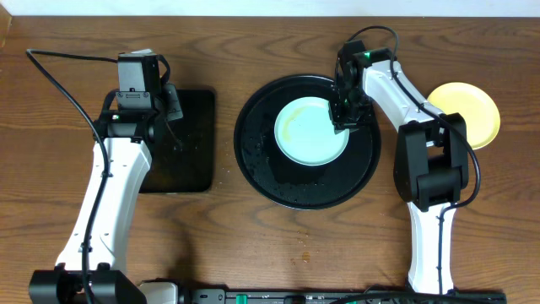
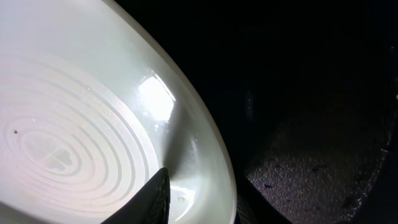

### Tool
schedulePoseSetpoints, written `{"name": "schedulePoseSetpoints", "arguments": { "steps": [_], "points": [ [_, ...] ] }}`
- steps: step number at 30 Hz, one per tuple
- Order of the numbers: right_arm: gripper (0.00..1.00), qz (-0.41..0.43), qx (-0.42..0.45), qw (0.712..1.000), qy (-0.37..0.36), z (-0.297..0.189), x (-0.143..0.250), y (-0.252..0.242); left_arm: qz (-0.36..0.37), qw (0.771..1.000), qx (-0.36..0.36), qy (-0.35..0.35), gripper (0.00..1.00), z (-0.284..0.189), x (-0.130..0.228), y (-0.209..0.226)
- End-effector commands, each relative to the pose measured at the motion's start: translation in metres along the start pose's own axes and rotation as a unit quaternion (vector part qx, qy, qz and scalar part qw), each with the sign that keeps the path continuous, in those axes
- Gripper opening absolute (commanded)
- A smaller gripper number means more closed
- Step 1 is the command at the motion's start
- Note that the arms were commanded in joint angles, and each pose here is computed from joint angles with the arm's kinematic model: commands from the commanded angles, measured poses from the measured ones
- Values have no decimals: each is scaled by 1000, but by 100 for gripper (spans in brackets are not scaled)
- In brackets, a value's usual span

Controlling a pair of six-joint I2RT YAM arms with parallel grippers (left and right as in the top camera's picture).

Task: Clean dirty plates on tray and stack at the side
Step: 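Bring the sponge with the left gripper back onto the light-blue plate, then scrub the light-blue plate with the sponge while the right gripper holds it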

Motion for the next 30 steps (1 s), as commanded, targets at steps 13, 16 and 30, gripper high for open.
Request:
{"name": "schedulePoseSetpoints", "arguments": {
  "steps": [13,16,30],
  "points": [
    [30,-9,8,1000,27,25,6,0,83,948,187,245,7,28,48,-127],
    [30,-9,8,1000,27,25,6,0,131,928,187,295,7,23,50,-157],
    [29,-10,8,1000,28,25,7,0,270,901,193,279,8,72,111,-267]
  ]
}}
Point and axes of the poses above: each gripper's point midway between its finger pads, its own z axis out along the fingers, its own y axis along the line the jaws close on, x = y × z, the point moved 5 cm from there along -z, back along the fingers, and after that the axes turned 3 degrees about -z, right-handed, at the moved point
